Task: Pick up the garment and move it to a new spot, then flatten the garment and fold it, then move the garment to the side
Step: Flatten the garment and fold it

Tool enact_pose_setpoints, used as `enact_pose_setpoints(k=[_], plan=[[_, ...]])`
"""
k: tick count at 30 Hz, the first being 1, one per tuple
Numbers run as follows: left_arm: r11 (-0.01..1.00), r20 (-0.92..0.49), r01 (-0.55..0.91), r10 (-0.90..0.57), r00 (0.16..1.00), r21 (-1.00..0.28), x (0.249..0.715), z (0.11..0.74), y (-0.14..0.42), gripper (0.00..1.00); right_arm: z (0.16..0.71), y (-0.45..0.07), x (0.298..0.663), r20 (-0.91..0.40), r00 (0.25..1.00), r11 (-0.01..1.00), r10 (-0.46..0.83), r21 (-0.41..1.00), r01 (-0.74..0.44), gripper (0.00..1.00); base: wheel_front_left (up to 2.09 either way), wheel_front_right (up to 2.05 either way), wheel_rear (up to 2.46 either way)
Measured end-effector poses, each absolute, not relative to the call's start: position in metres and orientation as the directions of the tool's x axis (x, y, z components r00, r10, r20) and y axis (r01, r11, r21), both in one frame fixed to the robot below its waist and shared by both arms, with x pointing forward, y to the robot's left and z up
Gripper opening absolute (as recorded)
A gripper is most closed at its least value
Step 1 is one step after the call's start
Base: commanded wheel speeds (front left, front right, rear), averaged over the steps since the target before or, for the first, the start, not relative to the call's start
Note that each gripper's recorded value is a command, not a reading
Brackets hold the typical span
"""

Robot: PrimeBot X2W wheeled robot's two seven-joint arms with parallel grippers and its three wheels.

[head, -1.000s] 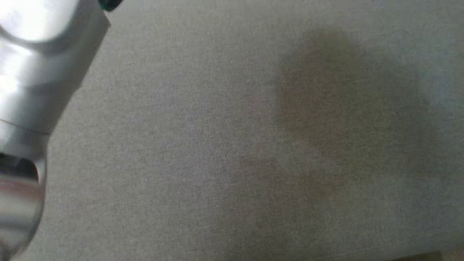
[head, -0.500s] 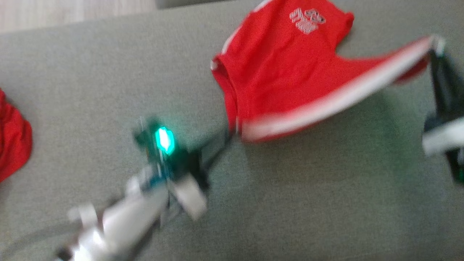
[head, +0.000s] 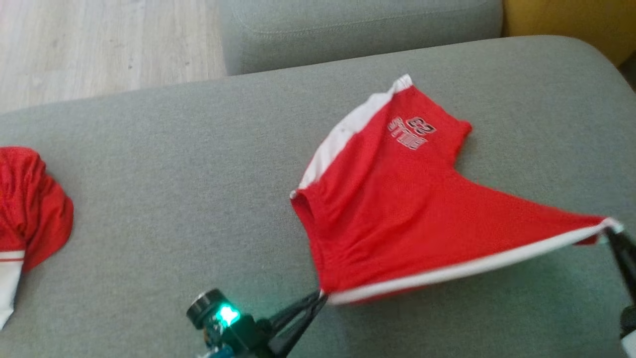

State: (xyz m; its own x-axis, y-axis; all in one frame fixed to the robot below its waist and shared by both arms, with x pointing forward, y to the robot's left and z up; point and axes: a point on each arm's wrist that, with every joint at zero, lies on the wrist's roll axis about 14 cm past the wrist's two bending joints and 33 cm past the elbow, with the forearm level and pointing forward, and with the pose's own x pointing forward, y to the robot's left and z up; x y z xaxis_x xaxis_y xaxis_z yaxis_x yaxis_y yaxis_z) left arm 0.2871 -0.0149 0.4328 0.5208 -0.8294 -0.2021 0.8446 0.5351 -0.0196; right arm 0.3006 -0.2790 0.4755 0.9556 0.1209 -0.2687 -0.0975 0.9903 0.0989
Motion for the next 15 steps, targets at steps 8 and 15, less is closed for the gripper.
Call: enact_pose_setpoints(k=[8, 15], plan=[[0.625, -0.053, 0.762, -0.778, 0.626, -0.168, 0.325, 0.476, -0.02, 0.0, 0.519, -0.27, 0.349, -0.163, 0.977, 0.99, 0.139, 0.057, -0.131, 0.0, 0.0, 0.0, 0.0], [0.657, 0.0, 0.703, -0.731, 0.682, -0.271, 0.371, 0.498, -0.026, 0.0, 0.527, -0.257, 0.418, -0.176, 0.967, 0.983, 0.185, 0.031, -0.183, 0.0, 0.0, 0.0, 0.0]])
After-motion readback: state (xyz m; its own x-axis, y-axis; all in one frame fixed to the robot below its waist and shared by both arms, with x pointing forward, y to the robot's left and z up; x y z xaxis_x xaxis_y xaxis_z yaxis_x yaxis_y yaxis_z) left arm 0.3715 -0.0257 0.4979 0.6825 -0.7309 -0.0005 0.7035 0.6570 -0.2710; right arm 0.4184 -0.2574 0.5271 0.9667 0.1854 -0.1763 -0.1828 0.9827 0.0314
